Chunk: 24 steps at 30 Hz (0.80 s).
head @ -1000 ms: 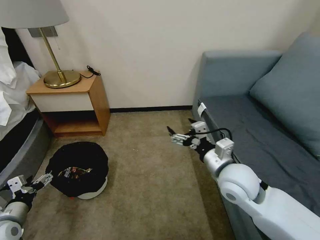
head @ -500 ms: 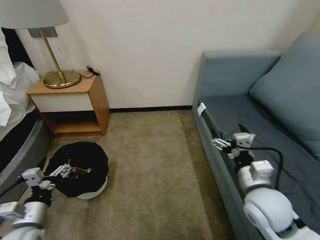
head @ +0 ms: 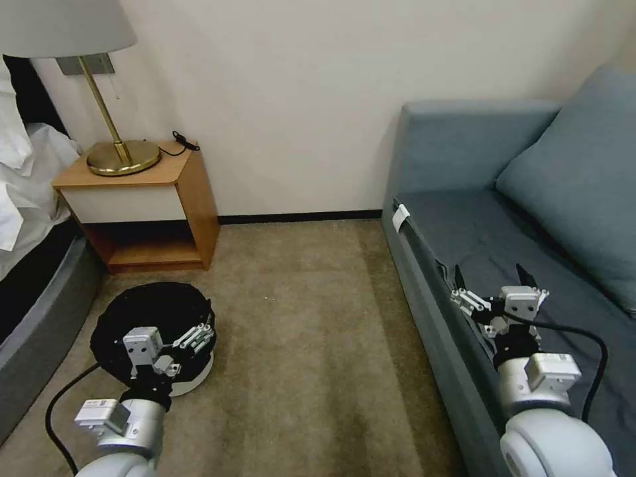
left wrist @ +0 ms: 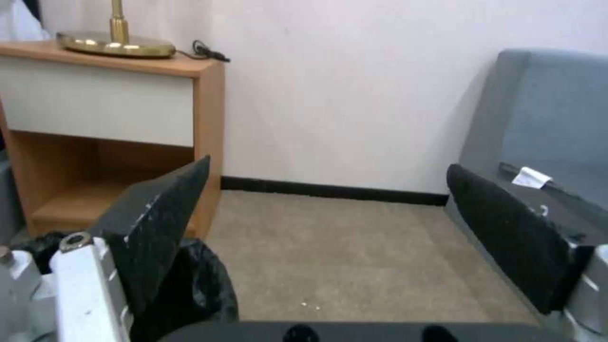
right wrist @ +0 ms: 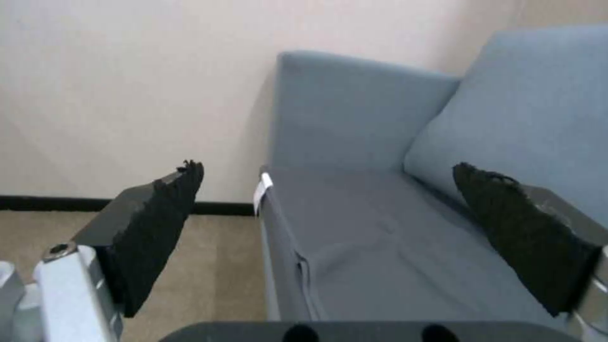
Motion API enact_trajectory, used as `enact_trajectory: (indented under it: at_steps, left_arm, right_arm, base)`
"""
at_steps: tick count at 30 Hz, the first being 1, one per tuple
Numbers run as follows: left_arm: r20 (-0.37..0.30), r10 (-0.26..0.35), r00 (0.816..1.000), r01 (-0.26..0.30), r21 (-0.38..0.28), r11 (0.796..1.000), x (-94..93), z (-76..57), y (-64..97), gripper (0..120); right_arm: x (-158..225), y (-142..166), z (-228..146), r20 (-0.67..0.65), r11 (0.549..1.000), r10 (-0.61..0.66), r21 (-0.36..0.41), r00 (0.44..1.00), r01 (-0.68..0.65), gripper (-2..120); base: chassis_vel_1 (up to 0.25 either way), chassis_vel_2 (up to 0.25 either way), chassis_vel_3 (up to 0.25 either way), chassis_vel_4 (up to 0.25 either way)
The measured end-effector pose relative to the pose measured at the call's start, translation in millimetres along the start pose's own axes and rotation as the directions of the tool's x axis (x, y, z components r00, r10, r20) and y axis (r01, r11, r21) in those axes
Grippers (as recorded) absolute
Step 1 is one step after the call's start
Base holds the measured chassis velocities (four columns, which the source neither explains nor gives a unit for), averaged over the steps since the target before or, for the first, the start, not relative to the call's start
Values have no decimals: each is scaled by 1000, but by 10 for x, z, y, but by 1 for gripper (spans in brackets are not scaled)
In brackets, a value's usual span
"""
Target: Pick up the trash bin, then pick up the garbage on the floor and place it into the trash bin.
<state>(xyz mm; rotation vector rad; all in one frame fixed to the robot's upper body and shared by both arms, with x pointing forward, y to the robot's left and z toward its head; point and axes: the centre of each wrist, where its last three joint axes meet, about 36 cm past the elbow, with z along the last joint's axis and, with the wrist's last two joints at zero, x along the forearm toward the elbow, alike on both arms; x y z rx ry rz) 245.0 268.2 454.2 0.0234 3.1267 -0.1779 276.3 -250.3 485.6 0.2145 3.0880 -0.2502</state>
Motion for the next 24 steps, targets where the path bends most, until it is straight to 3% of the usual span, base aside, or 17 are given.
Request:
enact_trajectory:
  at_steps: [24]
  left_arm:
    - [-7, 10, 1000, -10, 6, 1000, -7, 9, 23, 100]
  right_arm:
    - [5, 1, 5, -2, 1000, 3, -5, 1000, -3, 100]
  base:
    - [0, 0, 0, 0]
